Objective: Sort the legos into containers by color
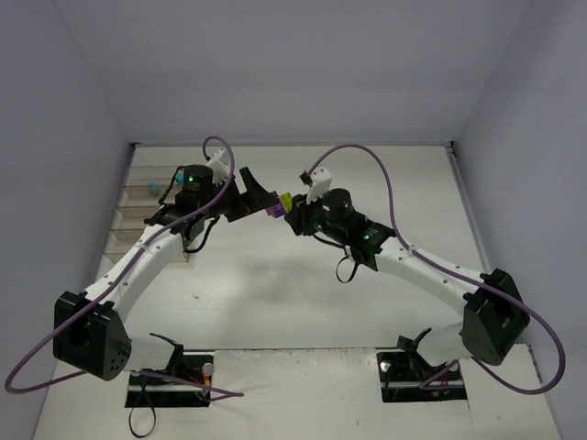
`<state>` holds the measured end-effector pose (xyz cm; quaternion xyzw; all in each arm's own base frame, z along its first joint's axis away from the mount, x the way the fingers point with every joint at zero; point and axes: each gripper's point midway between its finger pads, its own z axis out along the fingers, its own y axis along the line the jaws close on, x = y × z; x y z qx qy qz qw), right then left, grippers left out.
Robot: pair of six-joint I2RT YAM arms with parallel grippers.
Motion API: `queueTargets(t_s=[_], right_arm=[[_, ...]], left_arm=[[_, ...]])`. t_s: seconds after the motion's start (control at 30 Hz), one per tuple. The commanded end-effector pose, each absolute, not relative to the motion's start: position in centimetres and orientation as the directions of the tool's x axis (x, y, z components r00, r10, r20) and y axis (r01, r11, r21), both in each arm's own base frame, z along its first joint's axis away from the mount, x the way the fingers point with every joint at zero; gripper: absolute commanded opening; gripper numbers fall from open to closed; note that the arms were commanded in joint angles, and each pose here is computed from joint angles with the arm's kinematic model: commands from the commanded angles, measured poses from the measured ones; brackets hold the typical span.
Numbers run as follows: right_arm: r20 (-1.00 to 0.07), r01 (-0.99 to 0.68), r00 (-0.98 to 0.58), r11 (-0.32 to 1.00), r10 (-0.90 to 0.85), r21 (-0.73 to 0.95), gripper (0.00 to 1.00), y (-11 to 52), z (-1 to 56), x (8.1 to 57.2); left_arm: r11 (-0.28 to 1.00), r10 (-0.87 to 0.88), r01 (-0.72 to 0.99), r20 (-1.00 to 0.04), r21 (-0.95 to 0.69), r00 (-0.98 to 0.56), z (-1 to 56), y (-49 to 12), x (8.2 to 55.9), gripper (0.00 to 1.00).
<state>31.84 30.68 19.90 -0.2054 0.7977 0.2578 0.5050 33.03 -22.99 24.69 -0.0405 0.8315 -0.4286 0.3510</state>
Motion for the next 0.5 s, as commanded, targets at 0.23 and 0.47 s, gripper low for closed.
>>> queueTargets(t_s=[0.23, 0.47], right_arm=[[-0.953, -0.63, -0.3, 0.743, 0.035, 0.226, 0.0, 31.11, 25.05, 32.09], [-0.951, -0.629, -0.306, 0.742, 0.037, 0.232, 0.0, 31.01, 24.84, 32.17]], left_arm=[[0.589, -0.377, 0.309, -0.593, -0.746, -0.711, 27.03, -24.97, 34.11, 0.79], [0.587, -0.372, 0.318, -0.597, -0.744, -0.711, 27.15, -25.12, 34.15, 0.5]])
